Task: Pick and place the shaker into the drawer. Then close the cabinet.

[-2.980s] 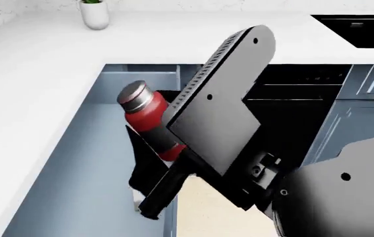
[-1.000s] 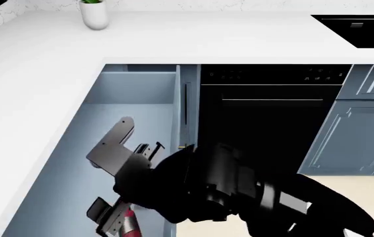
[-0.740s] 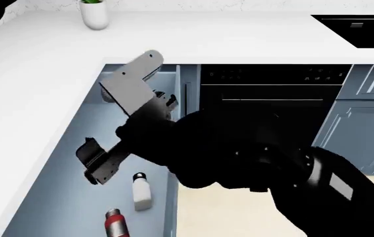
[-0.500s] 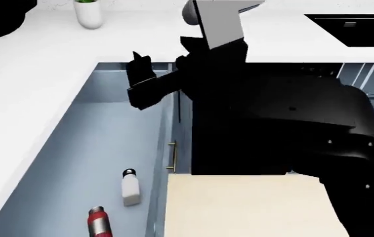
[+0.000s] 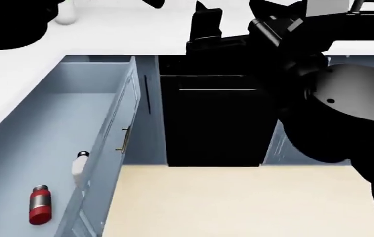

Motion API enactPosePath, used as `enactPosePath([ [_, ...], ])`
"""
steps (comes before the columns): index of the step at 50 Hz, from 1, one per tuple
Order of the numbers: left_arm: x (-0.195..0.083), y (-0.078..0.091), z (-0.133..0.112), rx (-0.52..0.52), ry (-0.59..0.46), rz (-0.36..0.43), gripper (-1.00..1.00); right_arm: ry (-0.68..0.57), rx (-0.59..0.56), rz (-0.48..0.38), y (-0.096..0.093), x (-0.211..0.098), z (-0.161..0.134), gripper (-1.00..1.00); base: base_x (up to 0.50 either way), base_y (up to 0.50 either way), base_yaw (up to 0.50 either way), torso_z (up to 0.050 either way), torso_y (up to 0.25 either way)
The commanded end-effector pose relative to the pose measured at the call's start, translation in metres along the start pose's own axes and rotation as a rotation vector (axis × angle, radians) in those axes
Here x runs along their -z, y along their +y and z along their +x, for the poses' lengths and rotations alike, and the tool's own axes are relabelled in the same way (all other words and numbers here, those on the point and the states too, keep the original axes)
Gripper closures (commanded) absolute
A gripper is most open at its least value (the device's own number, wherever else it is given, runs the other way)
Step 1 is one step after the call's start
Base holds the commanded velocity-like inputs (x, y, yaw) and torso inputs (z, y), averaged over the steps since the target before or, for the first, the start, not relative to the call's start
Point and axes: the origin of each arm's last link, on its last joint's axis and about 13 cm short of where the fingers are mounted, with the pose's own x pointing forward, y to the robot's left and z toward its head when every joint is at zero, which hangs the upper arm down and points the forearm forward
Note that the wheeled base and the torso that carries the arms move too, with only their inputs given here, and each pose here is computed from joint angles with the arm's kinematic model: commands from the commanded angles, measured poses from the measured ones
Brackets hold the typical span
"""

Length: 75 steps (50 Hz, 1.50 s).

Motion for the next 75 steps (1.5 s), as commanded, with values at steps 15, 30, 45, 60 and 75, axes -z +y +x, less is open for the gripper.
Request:
enactPosePath([
  [15, 0.013, -0.003, 0.004, 0.010, 0.015, -0.026, -1.00, -0.005, 0.026, 0.029, -0.009, 0.001, -0.003, -1.00, -0.22, -0.50, 0.00, 0.000, 0.000],
  [30, 0.026, -0.008, 0.006, 0.014, 0.039, -0.037, -1.00, 0.000, 0.033, 0.032, -0.014, 0.004, -0.004, -1.00, -0.22, -0.50, 0.00, 0.000, 0.000],
  [45, 0.054, -0.016, 0.009, 0.028, 0.079, -0.080, -1.00, 0.024, 0.031, 0.040, -0.015, 0.015, -0.001, -1.00, -0.02, -0.50, 0.00, 0.000, 0.000],
  [60, 0.305, -0.129, -0.042, -0.171, 0.232, -0.237, -1.00, 0.180, 0.346, -0.099, -0.039, 0.195, -0.035, -1.00, 0.00, -0.20, 0.00, 0.000, 0.000],
  [75, 0.373, -0.159, -0.066, -0.267, 0.223, -0.339, -1.00, 0.244, 0.459, -0.155, -0.032, 0.302, -0.086, -1.00, 0.00, 0.00, 0.00, 0.000, 0.000],
])
